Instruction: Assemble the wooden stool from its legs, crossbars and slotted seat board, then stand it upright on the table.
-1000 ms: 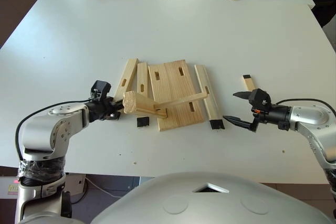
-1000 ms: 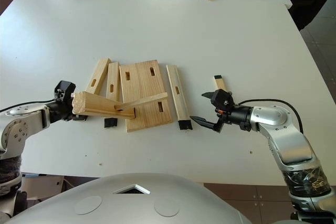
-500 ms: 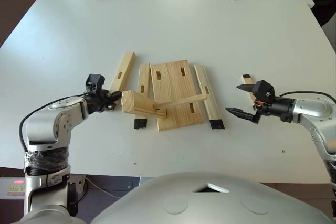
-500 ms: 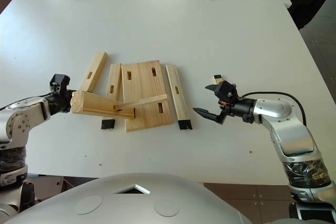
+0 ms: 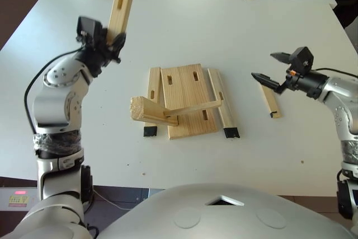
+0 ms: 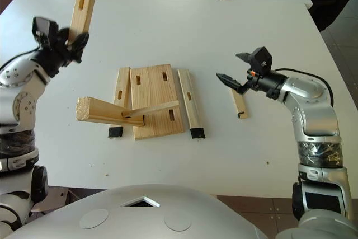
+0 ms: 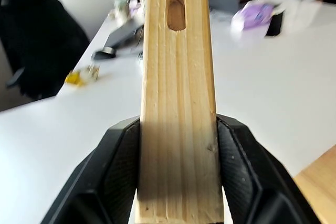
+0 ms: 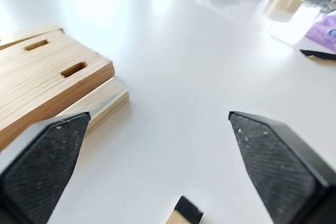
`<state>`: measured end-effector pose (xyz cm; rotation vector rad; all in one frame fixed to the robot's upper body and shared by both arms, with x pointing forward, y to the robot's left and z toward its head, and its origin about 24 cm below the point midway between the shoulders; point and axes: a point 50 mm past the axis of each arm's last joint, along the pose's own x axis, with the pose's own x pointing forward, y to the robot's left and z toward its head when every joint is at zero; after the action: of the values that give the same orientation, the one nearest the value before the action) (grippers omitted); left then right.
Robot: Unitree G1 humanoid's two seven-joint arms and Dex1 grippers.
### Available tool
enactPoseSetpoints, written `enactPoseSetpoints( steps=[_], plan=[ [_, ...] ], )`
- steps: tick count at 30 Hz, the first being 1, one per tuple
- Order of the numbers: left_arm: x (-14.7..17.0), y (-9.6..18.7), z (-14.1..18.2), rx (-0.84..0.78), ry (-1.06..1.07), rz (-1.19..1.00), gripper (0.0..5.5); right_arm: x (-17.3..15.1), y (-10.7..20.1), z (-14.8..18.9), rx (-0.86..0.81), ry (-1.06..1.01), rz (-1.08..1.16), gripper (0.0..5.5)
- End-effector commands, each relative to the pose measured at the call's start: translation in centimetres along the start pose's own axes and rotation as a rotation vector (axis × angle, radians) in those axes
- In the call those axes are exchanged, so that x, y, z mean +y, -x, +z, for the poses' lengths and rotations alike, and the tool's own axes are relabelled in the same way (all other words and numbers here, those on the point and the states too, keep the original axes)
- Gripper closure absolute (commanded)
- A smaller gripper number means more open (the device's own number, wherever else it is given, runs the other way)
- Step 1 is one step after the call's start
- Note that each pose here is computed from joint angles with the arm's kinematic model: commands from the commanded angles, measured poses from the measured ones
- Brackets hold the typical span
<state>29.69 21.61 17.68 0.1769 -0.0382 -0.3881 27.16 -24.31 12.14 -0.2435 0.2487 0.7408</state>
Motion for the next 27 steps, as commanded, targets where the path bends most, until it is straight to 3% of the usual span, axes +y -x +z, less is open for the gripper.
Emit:
enactPoseSetpoints(
  steps=[1, 5, 12, 16, 27],
  plan=[
    [-1.8, -1.5, 4.2, -0.232, -0.041, -0.223, 3.45, 0.5, 0.0, 3.2, -0.143, -0.052, 0.176, 0.61],
    [-3.3, -1.5, 5.9, -0.390, -0.029, -0.460, 3.45, 0.8, -0.4, 7.5, -0.286, -0.058, 0.343, 0.61],
    [-4.4, -1.4, 5.7, -0.400, 0.186, -0.818, 3.45, 0.1, -1.2, 13.8, -0.465, -0.073, 0.530, 0.61],
    [-4.9, -1.3, 5.0, -0.347, 0.268, -0.933, 3.45, 0.3, -1.6, 15.3, -0.486, -0.025, 0.597, 0.61],
    [-6.8, -1.8, 3.8, -0.317, 0.258, -0.971, 3.45, 1.9, -3.0, 17.0, -0.436, 0.018, 0.736, 0.61]
  ],
)
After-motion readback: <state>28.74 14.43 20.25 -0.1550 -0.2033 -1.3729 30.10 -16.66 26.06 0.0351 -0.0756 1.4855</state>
